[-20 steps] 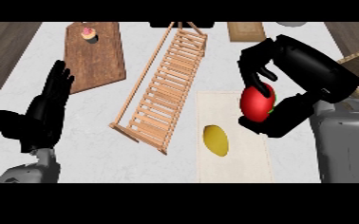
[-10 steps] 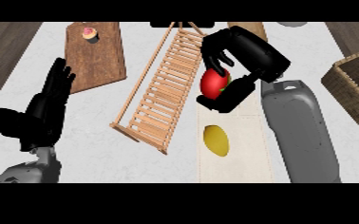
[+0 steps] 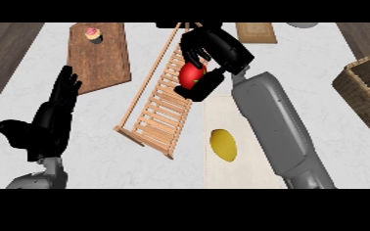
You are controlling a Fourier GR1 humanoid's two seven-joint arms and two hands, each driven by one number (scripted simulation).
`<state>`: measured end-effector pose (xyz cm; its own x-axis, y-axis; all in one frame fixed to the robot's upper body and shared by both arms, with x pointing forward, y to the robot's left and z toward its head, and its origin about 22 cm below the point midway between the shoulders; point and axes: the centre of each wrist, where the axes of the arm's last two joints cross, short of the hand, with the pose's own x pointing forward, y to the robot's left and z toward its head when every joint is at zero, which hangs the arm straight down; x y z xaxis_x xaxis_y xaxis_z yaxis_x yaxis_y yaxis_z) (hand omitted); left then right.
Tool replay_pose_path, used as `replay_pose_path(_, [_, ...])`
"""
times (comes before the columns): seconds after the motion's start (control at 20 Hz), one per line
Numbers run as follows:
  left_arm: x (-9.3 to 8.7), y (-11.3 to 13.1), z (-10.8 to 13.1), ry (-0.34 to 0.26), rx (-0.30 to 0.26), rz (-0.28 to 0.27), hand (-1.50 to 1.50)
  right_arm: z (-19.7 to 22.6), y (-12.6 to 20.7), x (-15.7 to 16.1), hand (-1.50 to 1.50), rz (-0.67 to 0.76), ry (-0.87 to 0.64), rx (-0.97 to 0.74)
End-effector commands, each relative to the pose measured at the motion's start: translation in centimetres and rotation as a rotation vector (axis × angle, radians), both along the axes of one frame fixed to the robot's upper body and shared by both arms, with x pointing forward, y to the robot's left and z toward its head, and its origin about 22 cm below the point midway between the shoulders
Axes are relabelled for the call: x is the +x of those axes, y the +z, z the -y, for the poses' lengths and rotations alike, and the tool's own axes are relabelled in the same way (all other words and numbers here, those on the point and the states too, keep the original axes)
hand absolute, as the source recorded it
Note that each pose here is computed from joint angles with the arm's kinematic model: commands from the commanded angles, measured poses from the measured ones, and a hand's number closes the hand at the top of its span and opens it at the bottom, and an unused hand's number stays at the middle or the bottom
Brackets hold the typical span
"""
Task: Pick the tomato from the placemat and place it in the tiered shelf
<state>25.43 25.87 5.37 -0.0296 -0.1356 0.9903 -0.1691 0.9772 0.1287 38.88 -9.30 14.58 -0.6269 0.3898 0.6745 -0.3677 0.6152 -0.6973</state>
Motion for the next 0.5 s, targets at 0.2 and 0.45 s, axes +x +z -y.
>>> replay_pose_path(0.2, [0.7, -0.5, 0.1, -0.023, 0.023, 0.016, 0.00, -2.3, -2.4, 1.6, 1.50, -0.134, -0.058, 0.080])
replay_pose_path(0.45, [0.1, -0.2, 0.4, 0.014, 0.006, 0.011, 0.00, -1.9, -3.8, 3.2, -1.50, -0.170, 0.000, 0.016])
